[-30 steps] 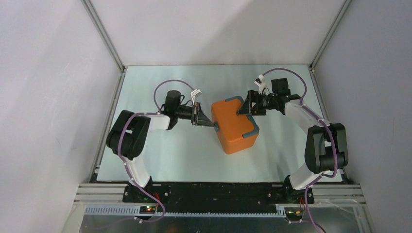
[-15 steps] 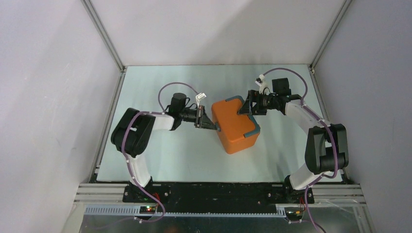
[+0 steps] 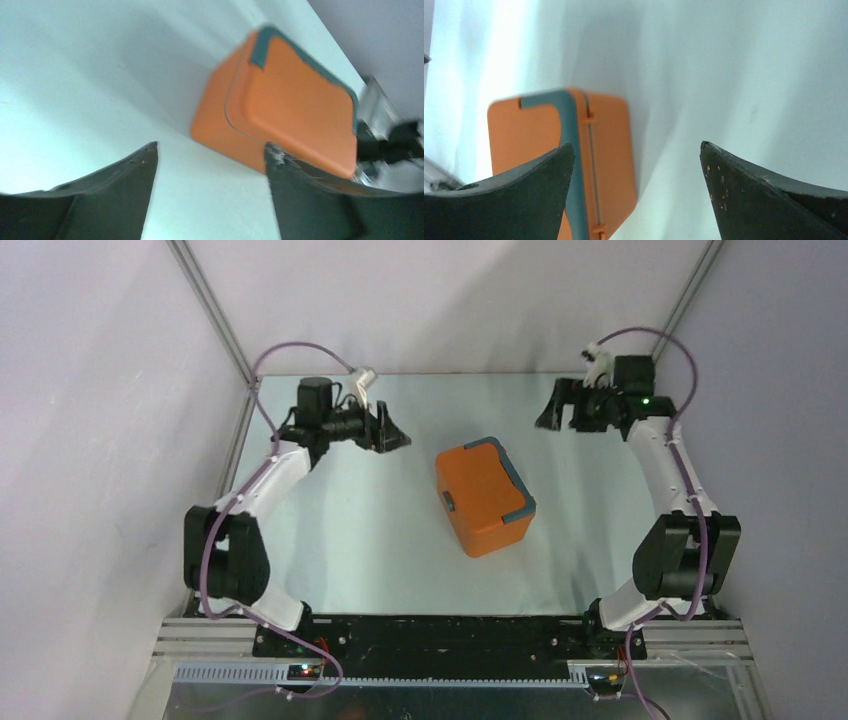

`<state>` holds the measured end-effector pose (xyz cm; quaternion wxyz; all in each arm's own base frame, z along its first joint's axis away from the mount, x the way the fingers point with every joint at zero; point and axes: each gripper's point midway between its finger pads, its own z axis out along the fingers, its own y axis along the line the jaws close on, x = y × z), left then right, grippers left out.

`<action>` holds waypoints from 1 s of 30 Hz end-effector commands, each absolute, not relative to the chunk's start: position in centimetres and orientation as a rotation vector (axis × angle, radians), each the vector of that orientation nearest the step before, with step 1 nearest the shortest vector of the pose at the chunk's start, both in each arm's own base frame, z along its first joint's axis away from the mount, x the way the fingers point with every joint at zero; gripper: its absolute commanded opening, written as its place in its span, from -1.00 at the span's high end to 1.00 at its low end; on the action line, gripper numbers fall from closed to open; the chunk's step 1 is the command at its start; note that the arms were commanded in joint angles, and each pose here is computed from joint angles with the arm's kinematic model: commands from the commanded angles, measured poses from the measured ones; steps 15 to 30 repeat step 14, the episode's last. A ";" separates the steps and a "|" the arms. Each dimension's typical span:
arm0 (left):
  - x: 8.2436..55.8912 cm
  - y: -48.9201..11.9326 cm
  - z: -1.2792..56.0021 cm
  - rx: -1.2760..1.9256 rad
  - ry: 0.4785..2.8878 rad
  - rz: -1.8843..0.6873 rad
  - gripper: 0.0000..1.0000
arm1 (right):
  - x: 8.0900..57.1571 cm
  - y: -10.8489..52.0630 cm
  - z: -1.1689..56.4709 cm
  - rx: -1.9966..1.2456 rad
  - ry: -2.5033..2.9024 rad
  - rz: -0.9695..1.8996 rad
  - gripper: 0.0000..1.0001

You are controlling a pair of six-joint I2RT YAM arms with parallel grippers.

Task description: Organize the medicine kit

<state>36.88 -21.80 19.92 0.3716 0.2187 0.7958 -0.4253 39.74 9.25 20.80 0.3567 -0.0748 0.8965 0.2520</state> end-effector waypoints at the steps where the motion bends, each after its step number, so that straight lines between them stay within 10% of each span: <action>1: 40.3 -17.5 25.6 0.563 1.941 -0.656 -0.93 | 41.6 5.5 27.3 -0.149 2.207 0.465 -0.99; 9: 44.0 -10.5 31.2 0.303 1.863 -0.234 -0.99 | 42.4 0.4 30.1 0.187 2.089 0.125 -0.99; 30: 42.9 -9.2 30.4 0.289 1.876 -0.212 -0.99 | 40.7 1.2 30.6 0.159 2.054 0.142 -0.99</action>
